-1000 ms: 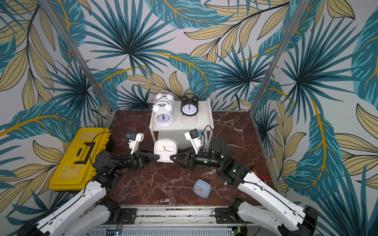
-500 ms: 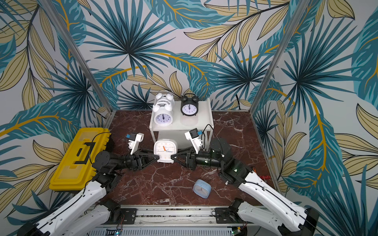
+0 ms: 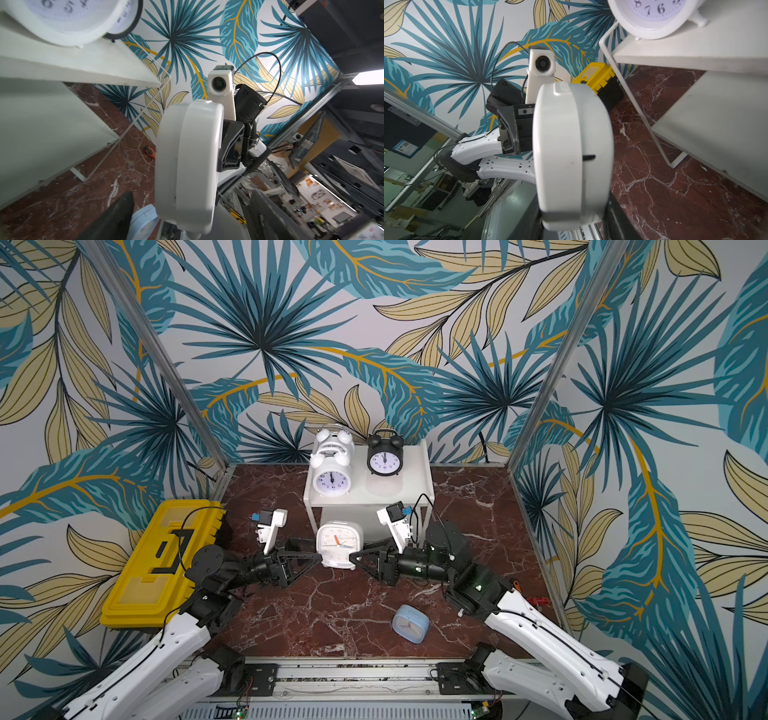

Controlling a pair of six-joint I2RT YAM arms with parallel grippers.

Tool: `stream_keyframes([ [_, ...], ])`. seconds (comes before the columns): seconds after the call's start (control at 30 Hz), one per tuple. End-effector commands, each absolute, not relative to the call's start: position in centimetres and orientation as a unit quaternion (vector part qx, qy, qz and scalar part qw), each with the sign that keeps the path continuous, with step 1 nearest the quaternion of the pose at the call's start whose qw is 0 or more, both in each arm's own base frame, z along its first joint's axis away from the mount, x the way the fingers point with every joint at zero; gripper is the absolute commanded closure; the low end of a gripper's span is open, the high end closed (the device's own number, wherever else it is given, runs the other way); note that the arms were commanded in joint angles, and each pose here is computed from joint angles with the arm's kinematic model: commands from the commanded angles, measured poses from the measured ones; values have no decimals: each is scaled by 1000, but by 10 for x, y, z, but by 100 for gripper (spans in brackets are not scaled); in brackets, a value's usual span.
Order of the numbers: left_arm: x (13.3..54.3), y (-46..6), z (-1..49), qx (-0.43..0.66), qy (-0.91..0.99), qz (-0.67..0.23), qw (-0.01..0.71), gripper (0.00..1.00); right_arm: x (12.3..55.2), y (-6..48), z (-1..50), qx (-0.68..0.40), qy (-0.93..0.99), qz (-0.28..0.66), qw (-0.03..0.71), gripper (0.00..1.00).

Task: Place the alarm clocks on the shelf by style
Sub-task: Pick up the alarm from the center of the board, then place the alarm on the shelf.

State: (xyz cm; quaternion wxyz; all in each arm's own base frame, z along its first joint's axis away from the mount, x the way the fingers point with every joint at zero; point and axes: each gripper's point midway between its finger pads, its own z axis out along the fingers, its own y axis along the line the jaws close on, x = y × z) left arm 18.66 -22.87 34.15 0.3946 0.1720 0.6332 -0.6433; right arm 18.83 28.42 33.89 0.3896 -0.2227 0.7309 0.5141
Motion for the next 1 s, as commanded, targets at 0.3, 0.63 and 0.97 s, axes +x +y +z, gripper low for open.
stream_keyframes([
  [0.3,232,-119,292,-100,755,-382,524,11,262,249,288,-125,741,345,562,81],
  [0.63,232,-109,266,-149,748,-389,516,13,292,275,281,-124,719,317,606,82],
  [0.97,238,-121,257,-141,742,-415,508,15,310,292,267,-138,719,273,624,81],
])
